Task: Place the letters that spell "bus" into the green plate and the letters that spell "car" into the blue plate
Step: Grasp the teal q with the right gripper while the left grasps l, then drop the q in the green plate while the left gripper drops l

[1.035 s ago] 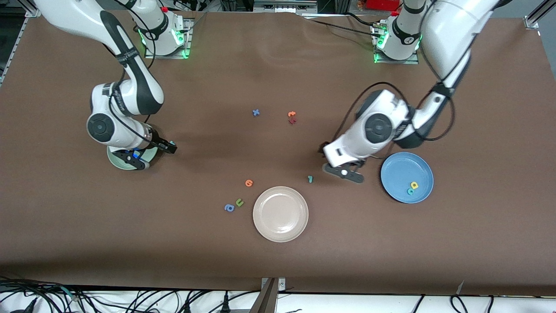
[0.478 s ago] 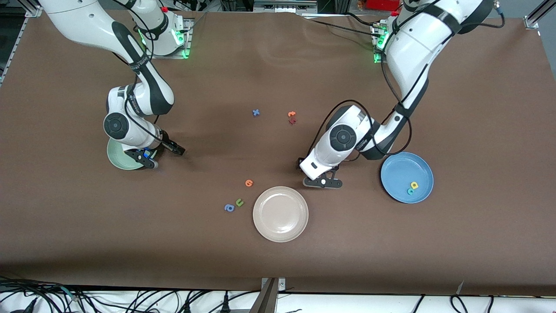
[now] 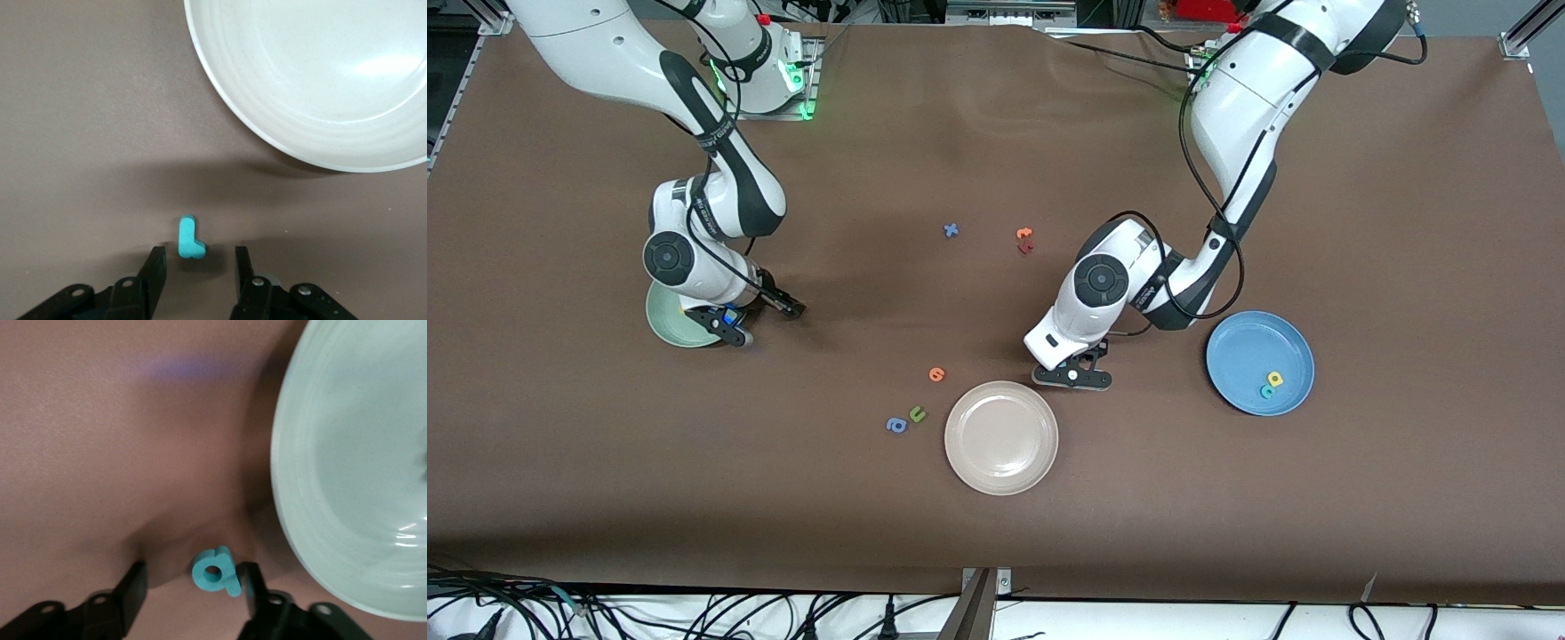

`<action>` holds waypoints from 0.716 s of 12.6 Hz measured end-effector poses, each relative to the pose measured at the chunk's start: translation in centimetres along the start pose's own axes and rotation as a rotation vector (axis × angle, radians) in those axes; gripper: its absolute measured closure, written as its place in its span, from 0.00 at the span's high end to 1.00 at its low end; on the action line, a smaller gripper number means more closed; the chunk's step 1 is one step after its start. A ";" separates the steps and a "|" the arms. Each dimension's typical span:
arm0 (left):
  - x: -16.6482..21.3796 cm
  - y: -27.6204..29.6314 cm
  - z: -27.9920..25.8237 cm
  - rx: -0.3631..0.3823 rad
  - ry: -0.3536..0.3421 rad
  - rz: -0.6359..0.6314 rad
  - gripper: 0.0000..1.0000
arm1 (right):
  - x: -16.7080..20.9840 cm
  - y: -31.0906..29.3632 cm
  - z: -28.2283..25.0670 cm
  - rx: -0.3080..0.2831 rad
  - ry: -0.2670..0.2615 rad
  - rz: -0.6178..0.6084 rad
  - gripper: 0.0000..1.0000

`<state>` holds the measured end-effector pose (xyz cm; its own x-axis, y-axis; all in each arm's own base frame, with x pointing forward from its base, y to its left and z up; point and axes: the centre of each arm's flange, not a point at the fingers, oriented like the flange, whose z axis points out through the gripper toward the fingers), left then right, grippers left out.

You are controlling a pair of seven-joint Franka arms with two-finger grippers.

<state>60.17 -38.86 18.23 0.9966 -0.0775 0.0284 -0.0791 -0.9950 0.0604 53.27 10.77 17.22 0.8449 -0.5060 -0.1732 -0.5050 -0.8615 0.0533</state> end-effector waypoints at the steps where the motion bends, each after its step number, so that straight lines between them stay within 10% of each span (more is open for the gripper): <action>1: 0.0 -0.2 0.1 0.007 0.003 0.004 0.40 | 0.0 -0.1 -0.1 0.001 0.001 -0.001 0.52; 4: 0.0 -0.3 0.8 0.004 0.005 0.004 0.26 | 0.0 -0.1 -0.3 0.004 0.004 -0.002 0.31; 9: 0.4 -0.2 0.7 -0.012 0.030 0.002 0.19 | 0.0 -0.1 -0.4 0.005 0.006 -0.001 0.28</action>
<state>60.59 -38.73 17.53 0.9953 -0.0771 0.0588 -0.0813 -0.9940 0.0725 53.46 10.85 17.63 0.8467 -0.5050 -0.1674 -0.5046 -0.8620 0.0483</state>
